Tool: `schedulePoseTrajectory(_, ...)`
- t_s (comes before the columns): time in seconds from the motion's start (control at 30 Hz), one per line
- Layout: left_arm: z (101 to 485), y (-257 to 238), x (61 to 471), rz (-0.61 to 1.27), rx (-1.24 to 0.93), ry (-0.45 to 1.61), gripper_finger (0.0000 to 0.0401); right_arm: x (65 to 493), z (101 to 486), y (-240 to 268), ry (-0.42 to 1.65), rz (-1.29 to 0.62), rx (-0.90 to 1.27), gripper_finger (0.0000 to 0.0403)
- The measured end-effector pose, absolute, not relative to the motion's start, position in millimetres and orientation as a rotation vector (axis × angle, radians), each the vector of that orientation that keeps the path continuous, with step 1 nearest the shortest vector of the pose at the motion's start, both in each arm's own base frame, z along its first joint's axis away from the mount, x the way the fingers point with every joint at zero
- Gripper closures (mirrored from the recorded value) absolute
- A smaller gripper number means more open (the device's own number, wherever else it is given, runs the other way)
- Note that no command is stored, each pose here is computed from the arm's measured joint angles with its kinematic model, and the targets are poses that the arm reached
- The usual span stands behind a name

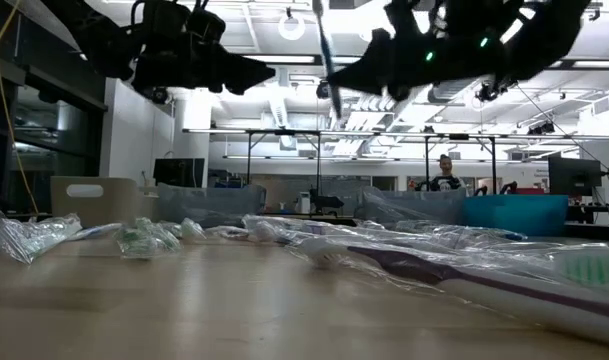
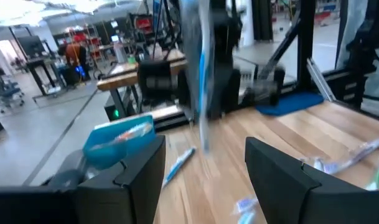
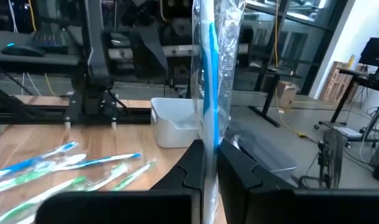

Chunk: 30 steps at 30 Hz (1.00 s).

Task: Pick & Place Toothbrushes
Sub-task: Put the blue toothbrush into the white bin

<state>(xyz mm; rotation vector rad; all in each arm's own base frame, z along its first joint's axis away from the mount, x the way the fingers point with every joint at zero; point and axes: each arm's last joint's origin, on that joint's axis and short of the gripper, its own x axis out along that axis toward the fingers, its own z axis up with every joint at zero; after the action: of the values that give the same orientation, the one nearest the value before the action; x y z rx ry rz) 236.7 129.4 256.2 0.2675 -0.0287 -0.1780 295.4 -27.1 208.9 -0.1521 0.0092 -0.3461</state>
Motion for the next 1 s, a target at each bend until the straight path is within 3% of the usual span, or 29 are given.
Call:
schedulePoseTrajectory(0.33,261,129,237,-0.171,0.263,-0.063,0.0187,357,194,-46,-0.027,-0.315,-0.158,0.0387)
schedulePoseTrajectory(0.67,260,129,237,-0.176,0.258,-0.061,0.0191,378,202,-62,0.010,-0.348,-0.161,0.0387)
schedulePoseTrajectory(0.8,260,129,237,-0.173,0.259,-0.061,0.0238,378,202,-62,0.014,-0.346,-0.160,0.0387)
schedulePoseTrajectory(1.0,260,130,237,-0.151,0.269,-0.059,0.0371,378,201,-62,0.021,-0.344,-0.157,0.0387)
